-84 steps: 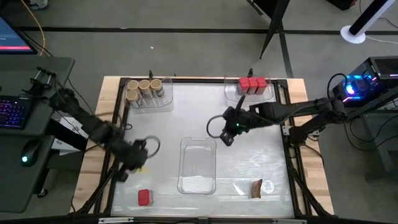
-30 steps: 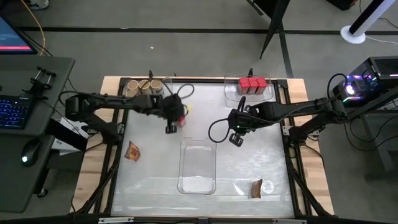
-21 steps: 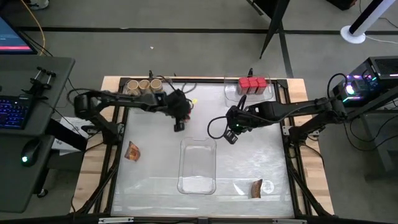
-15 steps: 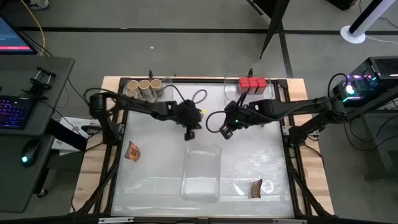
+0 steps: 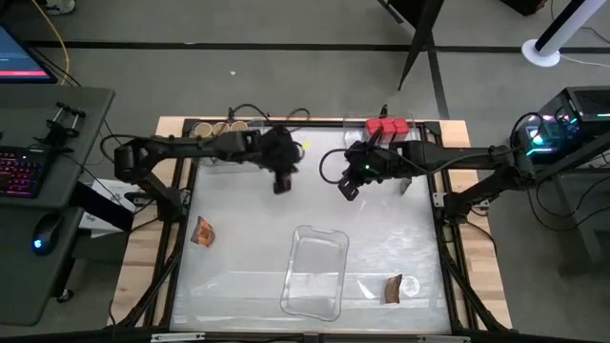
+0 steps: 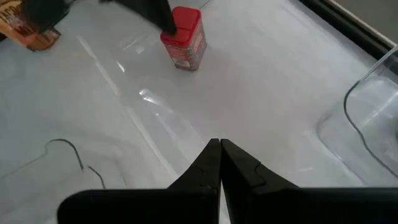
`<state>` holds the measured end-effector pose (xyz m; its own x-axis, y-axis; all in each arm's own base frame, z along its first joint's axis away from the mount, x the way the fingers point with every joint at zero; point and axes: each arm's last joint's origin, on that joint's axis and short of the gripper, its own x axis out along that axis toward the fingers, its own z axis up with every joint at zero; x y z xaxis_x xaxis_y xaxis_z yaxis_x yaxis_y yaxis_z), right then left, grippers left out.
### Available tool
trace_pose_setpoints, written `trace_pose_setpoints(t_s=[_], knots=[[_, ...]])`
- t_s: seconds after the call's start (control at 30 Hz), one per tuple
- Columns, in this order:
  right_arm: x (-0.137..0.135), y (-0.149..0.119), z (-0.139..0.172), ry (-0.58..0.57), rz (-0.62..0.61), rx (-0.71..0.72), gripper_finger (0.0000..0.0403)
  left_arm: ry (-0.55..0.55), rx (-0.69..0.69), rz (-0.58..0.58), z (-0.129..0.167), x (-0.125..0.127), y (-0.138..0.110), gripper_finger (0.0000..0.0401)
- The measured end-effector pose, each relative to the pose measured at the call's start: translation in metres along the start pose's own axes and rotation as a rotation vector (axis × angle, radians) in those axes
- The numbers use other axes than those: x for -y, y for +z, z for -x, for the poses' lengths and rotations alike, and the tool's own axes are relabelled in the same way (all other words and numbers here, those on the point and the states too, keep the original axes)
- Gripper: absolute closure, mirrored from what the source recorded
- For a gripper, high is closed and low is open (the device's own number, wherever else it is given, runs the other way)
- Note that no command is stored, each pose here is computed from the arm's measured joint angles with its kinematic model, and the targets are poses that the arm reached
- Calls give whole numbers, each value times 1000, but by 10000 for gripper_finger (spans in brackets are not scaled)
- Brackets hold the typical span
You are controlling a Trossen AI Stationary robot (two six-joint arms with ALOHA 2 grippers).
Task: Sort spices by type
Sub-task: Put the red seasoning can into the top right transparent bin
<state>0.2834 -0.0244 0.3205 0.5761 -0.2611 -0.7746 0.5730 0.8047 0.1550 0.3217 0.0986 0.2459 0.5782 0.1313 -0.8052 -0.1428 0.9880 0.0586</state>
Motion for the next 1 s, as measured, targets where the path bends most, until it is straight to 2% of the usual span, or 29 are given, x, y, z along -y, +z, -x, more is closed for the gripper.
trace_pose_setpoints(t_s=[0.1, 0.2, 0.43, 0.6, 0.87, 1.0], knots=[[4, 2, 0, -9, 24, 1, 403, 51, -142, 103, -1, -16, -20, 401], [7, 4, -1, -15, 37, 5, 403, 96, -178, 158, -3, -24, -29, 401], [8, 4, -1, -18, 47, 4, 403, 63, -238, 136, -19, -21, -37, 401], [8, 4, -1, -18, 47, 4, 403, 4, -163, 181, -32, -9, -28, 401], [8, 5, -1, -20, 39, 18, 403, -74, 115, 310, -54, 18, 2, 401], [7, 8, -1, -26, 30, 54, 403, -151, 163, 345, -68, 30, 9, 401]])
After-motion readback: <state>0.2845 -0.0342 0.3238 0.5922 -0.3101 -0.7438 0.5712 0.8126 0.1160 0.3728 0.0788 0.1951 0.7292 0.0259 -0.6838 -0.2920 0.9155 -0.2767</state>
